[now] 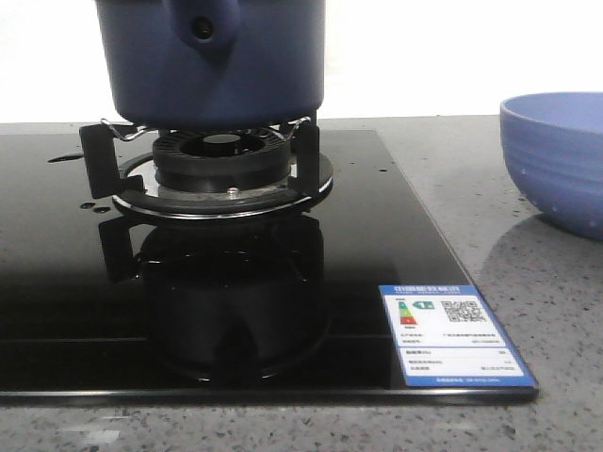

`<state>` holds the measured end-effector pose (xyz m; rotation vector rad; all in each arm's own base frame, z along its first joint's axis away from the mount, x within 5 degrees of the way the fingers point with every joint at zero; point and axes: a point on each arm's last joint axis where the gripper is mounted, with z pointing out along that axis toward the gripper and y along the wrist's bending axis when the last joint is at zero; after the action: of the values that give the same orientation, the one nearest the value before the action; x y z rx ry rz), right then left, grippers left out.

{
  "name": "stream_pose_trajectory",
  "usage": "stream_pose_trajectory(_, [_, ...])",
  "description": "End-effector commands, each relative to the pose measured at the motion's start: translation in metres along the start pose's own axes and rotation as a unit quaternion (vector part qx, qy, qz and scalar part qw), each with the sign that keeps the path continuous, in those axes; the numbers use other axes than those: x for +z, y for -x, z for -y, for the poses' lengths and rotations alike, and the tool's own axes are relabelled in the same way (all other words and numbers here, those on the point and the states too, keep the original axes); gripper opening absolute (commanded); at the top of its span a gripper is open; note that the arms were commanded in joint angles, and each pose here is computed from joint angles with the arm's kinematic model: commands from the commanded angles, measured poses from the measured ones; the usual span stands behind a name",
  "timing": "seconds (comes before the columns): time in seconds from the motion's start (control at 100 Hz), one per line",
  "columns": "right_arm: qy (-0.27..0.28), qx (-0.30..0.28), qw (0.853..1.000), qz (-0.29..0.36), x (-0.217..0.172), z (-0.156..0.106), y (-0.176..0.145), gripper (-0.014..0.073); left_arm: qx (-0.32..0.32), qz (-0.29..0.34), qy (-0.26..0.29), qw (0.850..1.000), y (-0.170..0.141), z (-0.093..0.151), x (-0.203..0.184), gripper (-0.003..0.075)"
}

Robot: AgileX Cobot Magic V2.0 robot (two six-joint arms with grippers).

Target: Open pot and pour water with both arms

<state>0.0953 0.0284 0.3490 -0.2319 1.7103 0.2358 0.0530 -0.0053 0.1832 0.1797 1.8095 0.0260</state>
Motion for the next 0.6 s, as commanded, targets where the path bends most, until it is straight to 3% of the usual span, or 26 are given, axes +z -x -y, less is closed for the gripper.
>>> stream_pose_trajectory(0.0, [-0.003, -0.005, 0.999, 0.052, -0.003, 0.0, 0.015, -0.0064, -0.008, 0.015, 0.004, 1.0, -0.006, 0.0, 0.002, -0.002])
stream_pose_trajectory(0.29, [0.005, -0.006, 0.999, 0.046, -0.004, -0.001, 0.003, -0.0064, -0.008, 0.015, 0.004, 1.0, -0.006, 0.0, 0.002, -0.002])
stream_pose_trajectory(0.39, [-0.004, -0.004, 0.999, 0.052, -0.006, 0.001, -0.018, -0.0064, -0.008, 0.015, 0.004, 1.0, -0.006, 0.0, 0.002, -0.002])
stream_pose_trajectory(0.59, [-0.066, -0.02, 0.989, 0.134, -0.013, 0.011, -0.074, -0.0064, -0.008, 0.015, 0.004, 1.0, -0.006, 0.0, 0.002, -0.002])
